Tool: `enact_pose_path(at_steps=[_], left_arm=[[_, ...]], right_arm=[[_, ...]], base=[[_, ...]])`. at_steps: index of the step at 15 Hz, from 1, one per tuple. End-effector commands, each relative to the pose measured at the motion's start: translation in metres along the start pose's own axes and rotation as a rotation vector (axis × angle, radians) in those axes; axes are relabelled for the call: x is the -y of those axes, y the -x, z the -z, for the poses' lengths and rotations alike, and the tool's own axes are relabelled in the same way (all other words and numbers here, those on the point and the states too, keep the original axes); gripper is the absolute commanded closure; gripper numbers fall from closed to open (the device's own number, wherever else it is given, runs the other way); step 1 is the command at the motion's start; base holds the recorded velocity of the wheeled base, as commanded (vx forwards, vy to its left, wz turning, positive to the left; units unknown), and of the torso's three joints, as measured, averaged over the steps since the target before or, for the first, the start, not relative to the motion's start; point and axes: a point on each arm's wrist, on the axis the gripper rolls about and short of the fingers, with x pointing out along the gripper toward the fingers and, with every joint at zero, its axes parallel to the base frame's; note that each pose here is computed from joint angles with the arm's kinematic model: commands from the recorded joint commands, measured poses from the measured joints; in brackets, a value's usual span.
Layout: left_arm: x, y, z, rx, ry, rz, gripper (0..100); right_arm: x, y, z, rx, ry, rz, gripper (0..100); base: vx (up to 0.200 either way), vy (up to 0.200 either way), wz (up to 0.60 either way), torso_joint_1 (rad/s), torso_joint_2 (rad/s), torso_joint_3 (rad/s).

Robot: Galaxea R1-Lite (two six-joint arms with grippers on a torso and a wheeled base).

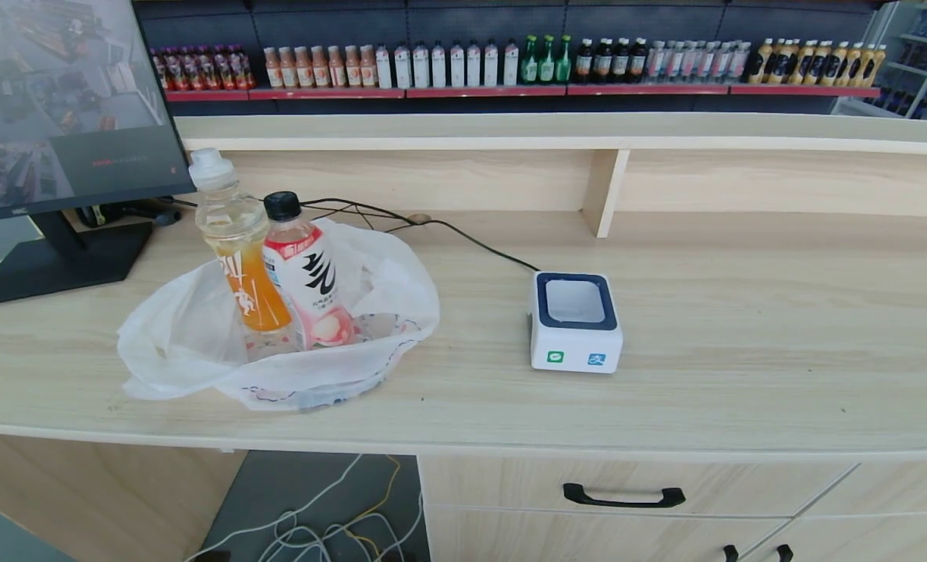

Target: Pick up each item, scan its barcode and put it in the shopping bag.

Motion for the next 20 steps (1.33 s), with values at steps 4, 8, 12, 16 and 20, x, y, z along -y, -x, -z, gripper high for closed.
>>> enact_pose_path(at_steps=[4, 8, 12, 16, 20], left_arm=[[0.0, 0.0, 0.0, 0.001, -0.001, 0.002, 0], [0.0, 0.0, 0.0, 0.001, -0.001, 0.002, 0], [0.0, 0.0, 0.0, 0.001, -0.001, 0.002, 0], [0.0, 0.0, 0.0, 0.001, 0.001, 0.002, 0], [0.0, 0.0, 0.0, 0.001, 0.001, 0.0, 0]], right_arm=[[0.0, 0.0, -0.0001, 0.0, 0.0, -0.001, 0], [0.0, 0.0, -0.0001, 0.0, 0.0, -0.001, 0], [0.0, 0.0, -0.0001, 0.0, 0.0, -0.001, 0], [0.0, 0.0, -0.0001, 0.0, 0.0, -0.001, 0], [0.0, 0.0, -0.0001, 0.0, 0.002, -0.001, 0]], base=[[0.0, 0.0, 0.0, 0.0, 0.0, 0.0], [0.0, 0.0, 0.0, 0.0, 0.0, 0.0], [0.0, 0.0, 0.0, 0.0, 0.0, 0.0], [0.0, 0.0, 0.0, 0.0, 0.0, 0.0], [0.0, 0.0, 0.0, 0.0, 0.0, 0.0]])
